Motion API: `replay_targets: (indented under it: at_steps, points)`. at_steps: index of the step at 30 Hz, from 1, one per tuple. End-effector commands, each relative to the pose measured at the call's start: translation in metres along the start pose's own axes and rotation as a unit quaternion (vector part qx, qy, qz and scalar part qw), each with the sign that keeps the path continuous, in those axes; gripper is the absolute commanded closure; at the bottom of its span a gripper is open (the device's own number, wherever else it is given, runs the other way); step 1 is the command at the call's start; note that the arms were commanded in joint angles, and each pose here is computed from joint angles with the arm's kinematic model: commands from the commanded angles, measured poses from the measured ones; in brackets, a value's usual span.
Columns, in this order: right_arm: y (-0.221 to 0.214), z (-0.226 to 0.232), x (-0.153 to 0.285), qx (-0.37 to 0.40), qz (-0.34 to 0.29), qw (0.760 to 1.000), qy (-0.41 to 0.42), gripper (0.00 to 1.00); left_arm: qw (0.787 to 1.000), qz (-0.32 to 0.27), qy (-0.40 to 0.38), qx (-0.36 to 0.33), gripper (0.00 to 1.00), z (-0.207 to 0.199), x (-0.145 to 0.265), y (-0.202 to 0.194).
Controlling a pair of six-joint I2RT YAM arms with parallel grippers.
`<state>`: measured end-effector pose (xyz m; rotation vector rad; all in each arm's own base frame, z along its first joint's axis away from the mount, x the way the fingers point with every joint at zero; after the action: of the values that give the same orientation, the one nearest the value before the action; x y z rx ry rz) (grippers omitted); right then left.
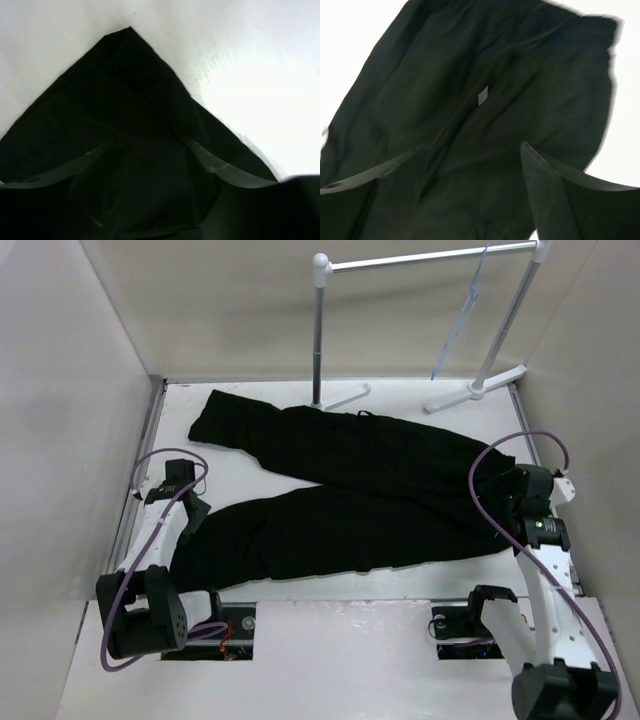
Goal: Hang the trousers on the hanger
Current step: Flatten out the trousers at the center of the board.
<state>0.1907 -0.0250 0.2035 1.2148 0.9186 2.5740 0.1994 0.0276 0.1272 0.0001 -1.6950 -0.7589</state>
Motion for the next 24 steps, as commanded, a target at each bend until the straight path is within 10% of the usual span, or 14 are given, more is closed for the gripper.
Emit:
replay_targets:
  at_steps: [1, 6, 10, 18, 24]
  points:
    - [-0.023, 0.012, 0.02, 0.04, 0.044, 0.996, 0.059, 0.25, 1.0, -0.013, 0.023, 0.006, 0.52, 0.005, -0.015, 0.0]
    - [-0.061, 0.015, 0.033, 0.074, 0.103, 0.986, 0.111, 0.7, 0.996, -0.048, 0.071, 0.019, 0.85, 0.008, -0.041, 0.013]
    - [-0.074, 0.018, 0.041, 0.094, 0.138, 0.977, 0.134, 0.75, 0.991, -0.086, 0.099, 0.034, 0.91, -0.007, -0.054, 0.05]
    - [-0.074, 0.024, 0.054, 0.122, 0.15, 0.967, 0.165, 0.37, 0.991, -0.106, 0.03, 0.071, 0.53, -0.043, -0.019, 0.125]
    - [-0.083, 0.032, 0.05, 0.137, 0.177, 0.956, 0.192, 0.64, 0.989, -0.061, -0.127, 0.05, 0.49, -0.12, 0.001, 0.117]
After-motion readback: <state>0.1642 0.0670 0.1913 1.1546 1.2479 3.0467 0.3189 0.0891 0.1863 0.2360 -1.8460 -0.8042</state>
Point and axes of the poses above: each gripper's point midway between its finger pads, its own x axis back along the fingers, its own z axis along the line the jaws close on, y = z × x, the point moved 8 cm from there along x, back along the fingers, and after that the axes turned 1 degree about -x, right-handed, at the moved point
